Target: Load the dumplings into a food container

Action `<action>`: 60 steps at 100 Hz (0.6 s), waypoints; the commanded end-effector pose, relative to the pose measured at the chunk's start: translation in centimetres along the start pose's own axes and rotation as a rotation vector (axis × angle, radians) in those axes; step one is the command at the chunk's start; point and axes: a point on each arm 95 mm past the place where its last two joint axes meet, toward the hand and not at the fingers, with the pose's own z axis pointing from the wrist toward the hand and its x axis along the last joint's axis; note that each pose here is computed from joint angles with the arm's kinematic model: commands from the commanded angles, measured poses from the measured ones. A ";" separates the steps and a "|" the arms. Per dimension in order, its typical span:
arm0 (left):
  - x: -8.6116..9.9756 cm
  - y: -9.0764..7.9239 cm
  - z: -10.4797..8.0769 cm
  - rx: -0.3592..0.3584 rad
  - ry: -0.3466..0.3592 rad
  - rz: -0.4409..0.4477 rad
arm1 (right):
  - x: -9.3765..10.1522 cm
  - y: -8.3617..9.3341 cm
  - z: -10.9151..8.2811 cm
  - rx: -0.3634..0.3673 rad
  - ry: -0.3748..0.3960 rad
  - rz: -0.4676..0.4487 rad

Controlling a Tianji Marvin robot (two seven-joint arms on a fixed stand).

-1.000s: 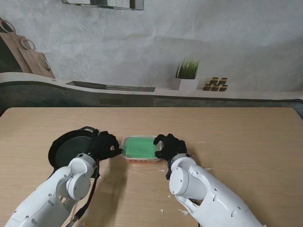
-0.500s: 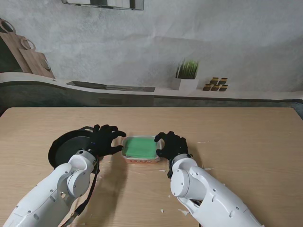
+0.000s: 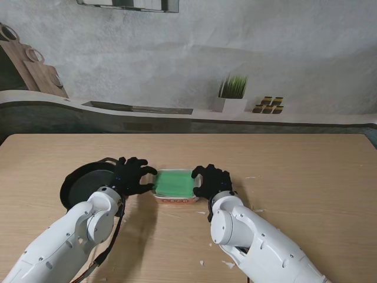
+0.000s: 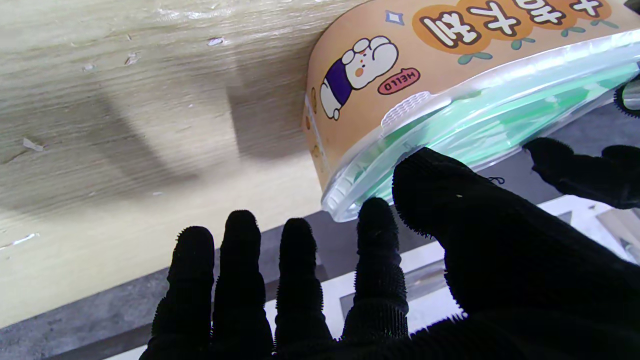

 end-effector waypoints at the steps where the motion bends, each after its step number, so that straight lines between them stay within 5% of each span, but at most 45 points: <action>1: -0.1 0.5 -0.1 -0.023 -0.006 -0.001 | 0.3 -0.4 0.1 0.022 -0.003 0.004; 60: 0.0 0.2 -0.5 0.042 0.004 -0.031 | -0.1 -0.4 0.3 -0.005 0.050 -0.060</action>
